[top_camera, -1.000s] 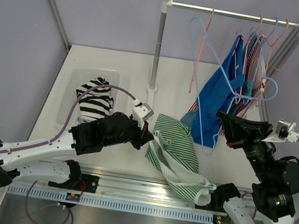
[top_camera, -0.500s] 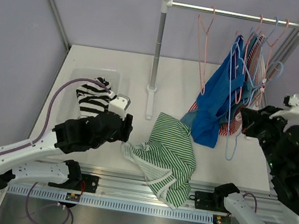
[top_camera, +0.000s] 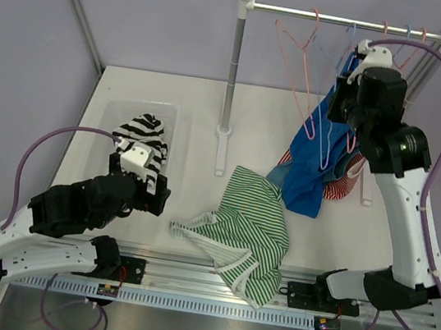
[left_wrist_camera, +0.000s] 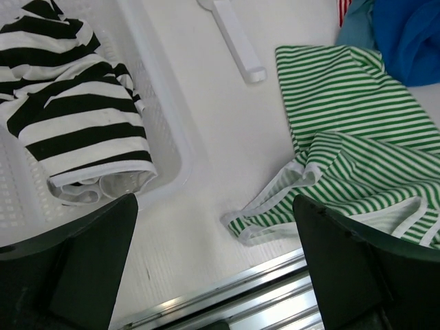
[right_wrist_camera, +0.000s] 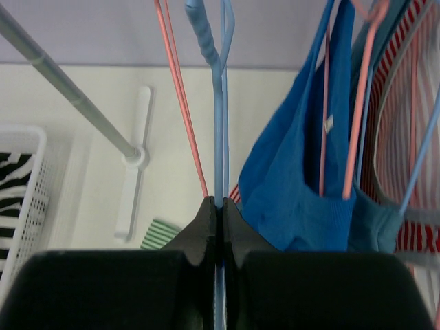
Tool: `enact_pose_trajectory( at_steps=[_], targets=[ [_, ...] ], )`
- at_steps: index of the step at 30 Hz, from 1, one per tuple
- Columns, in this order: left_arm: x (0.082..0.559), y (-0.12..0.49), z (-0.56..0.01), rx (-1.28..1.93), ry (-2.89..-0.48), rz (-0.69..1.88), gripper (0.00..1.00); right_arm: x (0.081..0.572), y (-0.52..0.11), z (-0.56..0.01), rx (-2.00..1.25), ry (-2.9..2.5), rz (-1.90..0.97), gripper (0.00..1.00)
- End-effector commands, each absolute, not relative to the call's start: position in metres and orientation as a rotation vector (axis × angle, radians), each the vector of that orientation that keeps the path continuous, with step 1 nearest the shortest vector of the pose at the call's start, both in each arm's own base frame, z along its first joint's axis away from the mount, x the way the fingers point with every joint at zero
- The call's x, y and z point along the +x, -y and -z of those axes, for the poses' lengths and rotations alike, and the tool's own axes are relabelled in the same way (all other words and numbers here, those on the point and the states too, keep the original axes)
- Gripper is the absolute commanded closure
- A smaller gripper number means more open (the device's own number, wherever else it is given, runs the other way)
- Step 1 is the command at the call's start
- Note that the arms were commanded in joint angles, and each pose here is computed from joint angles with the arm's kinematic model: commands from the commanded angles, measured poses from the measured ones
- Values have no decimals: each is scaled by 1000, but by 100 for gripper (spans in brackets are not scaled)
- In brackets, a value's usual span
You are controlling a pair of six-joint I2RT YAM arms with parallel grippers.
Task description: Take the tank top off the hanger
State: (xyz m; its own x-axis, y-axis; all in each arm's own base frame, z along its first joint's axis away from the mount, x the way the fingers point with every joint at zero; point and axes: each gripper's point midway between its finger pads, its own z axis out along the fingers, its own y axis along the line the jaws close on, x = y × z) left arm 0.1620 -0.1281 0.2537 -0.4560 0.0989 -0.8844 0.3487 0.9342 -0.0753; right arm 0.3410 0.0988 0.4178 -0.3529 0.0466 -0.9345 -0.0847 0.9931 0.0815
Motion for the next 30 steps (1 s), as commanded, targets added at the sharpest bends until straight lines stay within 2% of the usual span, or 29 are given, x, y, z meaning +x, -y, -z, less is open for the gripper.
enact_pose_trajectory(
  at_steps=[1, 5, 9, 16, 17, 18, 20, 23, 24, 26, 27, 30],
  targets=[
    [162, 127, -248, 355, -1998, 305, 1, 370, -103, -468, -58, -1787, -109, 100],
    [164, 121, -253, 319, -1983, 301, 1, 413, -113, -453, -92, -1852, -95, 100],
    [164, 122, -252, 322, -1984, 298, 1, 435, -111, -450, -74, -1864, -99, 100],
    [166, 128, -248, 343, -2006, 284, 1, 440, -121, -430, -121, -1913, -194, 100],
    [167, 129, -249, 342, -2007, 286, 1, 440, -123, -431, -116, -1900, -212, 96],
    [167, 131, -251, 338, -2006, 298, 1, 434, -123, -429, -115, -1903, -223, 87],
    [169, 132, -256, 293, -2012, 313, 1, 430, -125, -433, -115, -1884, -243, 57],
    [171, 145, -264, 265, -2013, 375, 1, 419, -120, -439, -110, -1876, -237, 48],
    [173, 154, -268, 259, -2003, 411, 1, 413, -117, -446, -106, -1864, -235, 34],
    [175, 174, -266, 289, -2017, 453, 1, 404, -112, -450, -83, -1867, -224, 27],
    [176, 187, -269, 297, -2009, 494, 1, 393, -107, -458, -71, -1849, -227, 17],
    [183, 221, -266, 329, -2027, 497, 1, 362, -102, -473, -57, -1803, -263, 14]
  ],
)
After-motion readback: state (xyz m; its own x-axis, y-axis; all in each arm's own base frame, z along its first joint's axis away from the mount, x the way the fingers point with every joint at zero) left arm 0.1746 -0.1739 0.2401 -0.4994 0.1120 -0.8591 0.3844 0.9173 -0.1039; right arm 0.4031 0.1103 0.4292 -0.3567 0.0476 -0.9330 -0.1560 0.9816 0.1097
